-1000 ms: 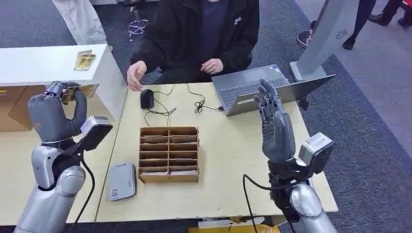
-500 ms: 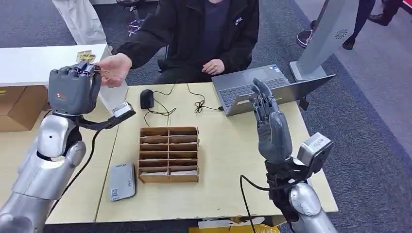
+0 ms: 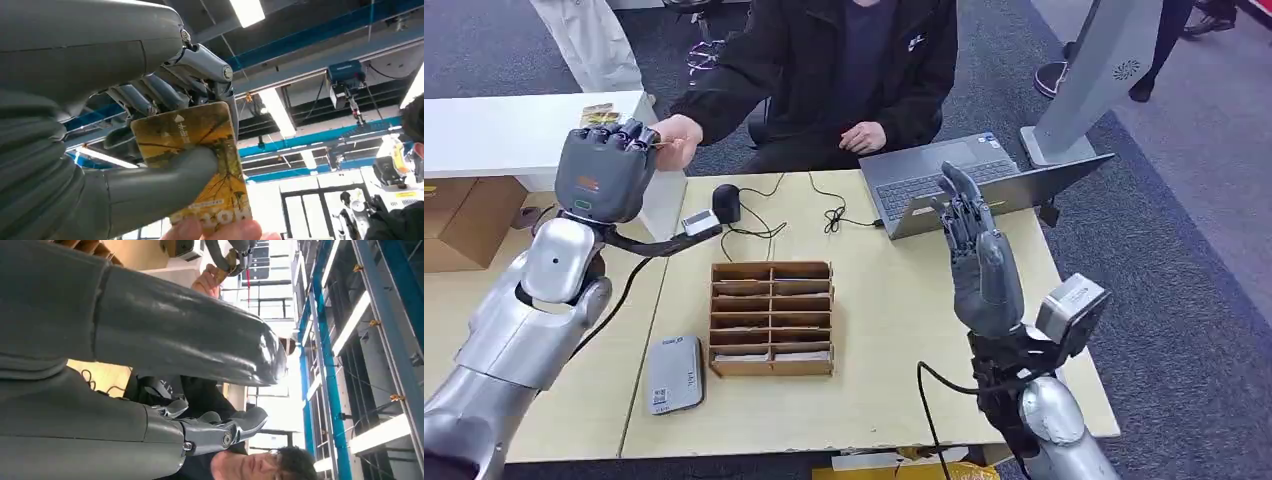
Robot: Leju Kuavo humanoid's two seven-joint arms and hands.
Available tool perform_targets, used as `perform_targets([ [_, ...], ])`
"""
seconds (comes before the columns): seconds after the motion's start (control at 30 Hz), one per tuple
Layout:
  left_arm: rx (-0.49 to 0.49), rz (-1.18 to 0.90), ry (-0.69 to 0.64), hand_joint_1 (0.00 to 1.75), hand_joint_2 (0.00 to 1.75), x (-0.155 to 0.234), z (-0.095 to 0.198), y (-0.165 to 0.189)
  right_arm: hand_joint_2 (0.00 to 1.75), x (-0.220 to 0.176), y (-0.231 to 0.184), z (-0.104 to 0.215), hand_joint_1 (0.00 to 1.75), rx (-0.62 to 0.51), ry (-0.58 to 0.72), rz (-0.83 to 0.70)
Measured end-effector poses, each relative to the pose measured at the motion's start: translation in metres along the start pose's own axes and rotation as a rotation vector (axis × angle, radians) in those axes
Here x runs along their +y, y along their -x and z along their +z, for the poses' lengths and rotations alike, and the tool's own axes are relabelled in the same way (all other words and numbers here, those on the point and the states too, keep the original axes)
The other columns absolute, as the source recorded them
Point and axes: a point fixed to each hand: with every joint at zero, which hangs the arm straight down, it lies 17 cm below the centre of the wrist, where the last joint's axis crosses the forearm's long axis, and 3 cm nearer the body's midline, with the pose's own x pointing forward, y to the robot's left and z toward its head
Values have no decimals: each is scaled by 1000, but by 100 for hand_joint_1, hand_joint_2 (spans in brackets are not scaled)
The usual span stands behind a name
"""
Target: Pass the card to the sensor for recognition and then transmit it.
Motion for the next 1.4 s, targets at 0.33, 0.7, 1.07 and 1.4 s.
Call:
perform_targets([
  [0.33, -1, -9, -2, 0, 175, -1, 1, -3, 0, 2, 1, 2, 0, -1, -6, -4],
  [0.7, 40, 87, -5, 0, 175, -1, 5, 2, 0, 2, 3, 4, 0, 5, -4, -3],
  [1.07, 117, 447, -26, 0, 175, 13, 24, -10, 0, -1, 8, 9, 0, 21, 17, 13],
  [1.4, 82, 565, -73, 0, 175, 44, 44, -30, 0, -5, 7, 10, 0, 22, 34, 20],
])
